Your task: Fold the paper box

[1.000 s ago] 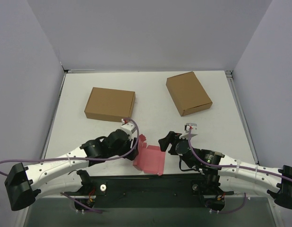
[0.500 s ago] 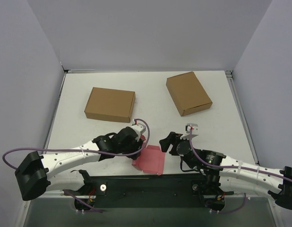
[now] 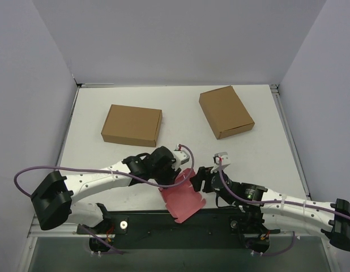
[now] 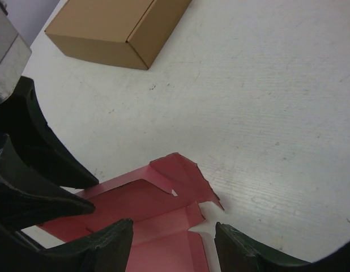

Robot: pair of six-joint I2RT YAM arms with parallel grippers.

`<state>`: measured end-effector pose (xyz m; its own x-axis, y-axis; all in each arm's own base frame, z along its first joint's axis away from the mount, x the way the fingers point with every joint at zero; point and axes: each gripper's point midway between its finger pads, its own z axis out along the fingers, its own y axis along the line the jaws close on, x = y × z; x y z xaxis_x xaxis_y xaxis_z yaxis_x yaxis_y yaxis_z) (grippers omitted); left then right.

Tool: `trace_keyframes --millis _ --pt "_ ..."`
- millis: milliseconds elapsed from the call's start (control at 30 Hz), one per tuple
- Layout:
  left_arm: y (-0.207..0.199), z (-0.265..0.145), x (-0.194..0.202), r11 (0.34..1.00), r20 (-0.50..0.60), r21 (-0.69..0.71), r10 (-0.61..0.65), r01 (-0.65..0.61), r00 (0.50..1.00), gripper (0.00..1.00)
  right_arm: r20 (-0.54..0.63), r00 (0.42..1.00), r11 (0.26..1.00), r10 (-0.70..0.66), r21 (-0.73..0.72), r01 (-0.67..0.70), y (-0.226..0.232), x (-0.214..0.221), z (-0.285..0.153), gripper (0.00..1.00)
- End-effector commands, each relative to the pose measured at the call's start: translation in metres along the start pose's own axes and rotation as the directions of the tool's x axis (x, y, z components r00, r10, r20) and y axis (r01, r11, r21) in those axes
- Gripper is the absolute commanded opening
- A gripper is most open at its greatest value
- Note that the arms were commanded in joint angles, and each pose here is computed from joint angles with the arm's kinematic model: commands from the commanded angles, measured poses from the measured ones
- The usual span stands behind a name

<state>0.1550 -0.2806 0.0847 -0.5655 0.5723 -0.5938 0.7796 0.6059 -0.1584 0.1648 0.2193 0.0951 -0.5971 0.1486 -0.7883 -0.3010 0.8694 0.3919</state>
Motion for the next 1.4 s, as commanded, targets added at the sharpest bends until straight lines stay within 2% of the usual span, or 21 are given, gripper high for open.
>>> trace_keyframes --millis 0,100,267,667,933,1133,1367 --pt "-0.007 -0.002 -0.016 0.994 0.027 0.039 0.105 -0.106 0.994 0.36 -0.034 0.996 0.988 -0.077 -0.137 0.072 0.026 0.006 0.005 0.58" --pt "-0.007 -0.003 -0.015 0.993 0.030 0.045 0.112 -0.113 0.993 0.36 -0.072 0.993 0.992 -0.089 -0.093 0.082 0.017 0.020 0.013 0.53" --pt "-0.006 -0.005 -0.014 0.992 0.033 0.029 0.125 -0.126 0.992 0.36 -0.095 0.991 0.995 -0.092 -0.044 0.088 0.005 0.031 0.022 0.51" --pt "-0.007 -0.005 -0.015 0.991 0.037 0.018 0.134 -0.135 0.990 0.36 -0.133 0.986 0.995 -0.101 -0.017 0.100 -0.005 0.049 0.040 0.38" --pt "-0.007 -0.005 -0.014 0.990 0.032 0.014 0.140 -0.141 0.990 0.36 -0.176 0.976 0.991 -0.131 0.019 0.136 -0.010 0.060 0.052 0.38" --pt "-0.007 -0.005 -0.014 0.990 0.032 0.014 0.140 -0.141 0.990 0.36 -0.156 0.977 0.989 -0.144 -0.001 0.146 -0.004 0.058 0.054 0.32" --pt "-0.007 -0.005 -0.014 0.990 0.031 0.015 0.142 -0.143 0.989 0.36 -0.088 0.967 0.970 -0.239 0.019 0.241 0.007 0.049 0.047 0.21"
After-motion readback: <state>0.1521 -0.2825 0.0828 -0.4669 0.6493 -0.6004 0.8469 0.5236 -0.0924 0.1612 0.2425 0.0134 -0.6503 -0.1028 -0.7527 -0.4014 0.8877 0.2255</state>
